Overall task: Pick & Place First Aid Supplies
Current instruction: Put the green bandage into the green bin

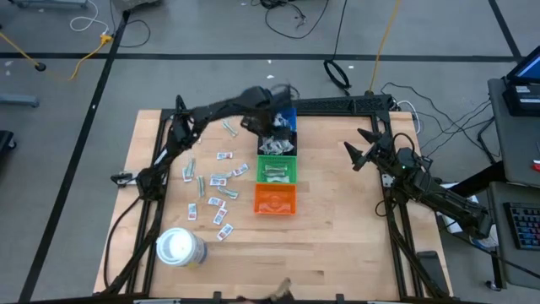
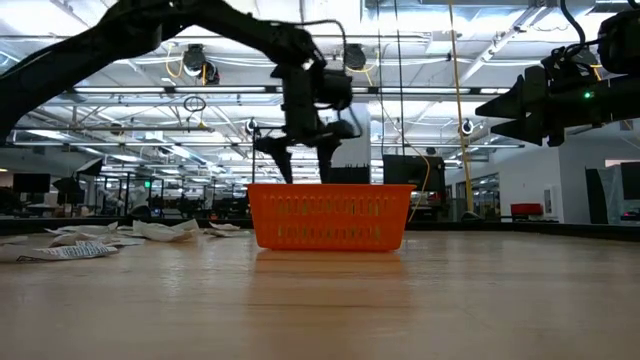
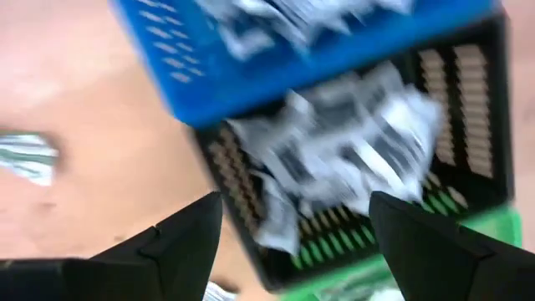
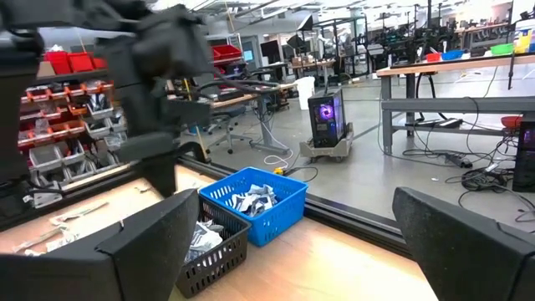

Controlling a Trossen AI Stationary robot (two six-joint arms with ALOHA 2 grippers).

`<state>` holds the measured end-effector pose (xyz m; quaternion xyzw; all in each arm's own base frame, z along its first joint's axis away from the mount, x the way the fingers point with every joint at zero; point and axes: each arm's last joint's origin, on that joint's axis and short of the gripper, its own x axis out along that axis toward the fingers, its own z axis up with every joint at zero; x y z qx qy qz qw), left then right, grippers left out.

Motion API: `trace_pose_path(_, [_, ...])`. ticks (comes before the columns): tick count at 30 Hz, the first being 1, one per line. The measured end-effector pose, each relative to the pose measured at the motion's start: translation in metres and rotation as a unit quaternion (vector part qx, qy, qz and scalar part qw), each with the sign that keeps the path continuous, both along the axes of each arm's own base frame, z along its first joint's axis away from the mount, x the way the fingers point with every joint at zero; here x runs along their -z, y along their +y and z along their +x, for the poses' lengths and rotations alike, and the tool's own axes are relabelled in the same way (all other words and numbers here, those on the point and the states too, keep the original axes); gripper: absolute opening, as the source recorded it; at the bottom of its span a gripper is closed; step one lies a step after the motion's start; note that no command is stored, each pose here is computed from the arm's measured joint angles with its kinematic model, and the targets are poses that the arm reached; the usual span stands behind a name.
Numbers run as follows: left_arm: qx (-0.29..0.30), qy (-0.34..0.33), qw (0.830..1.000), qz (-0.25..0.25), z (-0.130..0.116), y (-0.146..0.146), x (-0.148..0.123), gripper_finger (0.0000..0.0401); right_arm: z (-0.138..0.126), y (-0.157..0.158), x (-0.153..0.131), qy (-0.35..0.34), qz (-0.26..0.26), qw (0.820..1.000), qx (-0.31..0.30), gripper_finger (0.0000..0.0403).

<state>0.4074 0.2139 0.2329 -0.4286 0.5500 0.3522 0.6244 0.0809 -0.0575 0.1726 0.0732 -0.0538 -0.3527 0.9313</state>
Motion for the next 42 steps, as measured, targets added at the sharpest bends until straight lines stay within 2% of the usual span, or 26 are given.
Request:
trace_pose_path(5, [-0.078,-0.009,0.997,-0.022,-0.025,0.042,0.0,0.0323,0.0,0.0,0.0,0.0,0.0,1.0,0.0,0.0393])
trace_pose_path(9, [-0.156,-0.008,0.987,-0.029,-0.045,0.07,0.0,0.0336,0.0,0.0,0.0,0.0,0.0,1.0,0.0,0.0393])
trace_pose_path(18, [-0.233,-0.008,0.972,-0.029,-0.075,0.105,0.001,0.0346,0.0,0.0,0.0,0.0,0.0,1.0,0.0,0.0393])
trace_pose_path(27, [-0.324,0.007,0.945,-0.045,-0.096,0.106,0.011,0.0346,0.0,0.0,0.0,0.0,0.0,1.0,0.0,0.0393])
trace_pose_path(34, [-0.379,-0.033,0.925,-0.017,-0.109,0.093,0.017,0.0345,0.0,0.0,0.0,0.0,0.0,1.0,0.0,0.0393])
trace_pose_path(42, [-0.432,-0.014,0.902,-0.008,-0.134,0.071,0.028,0.0351,0.0,0.0,0.0,0.0,0.0,1.0,0.0,0.0393])
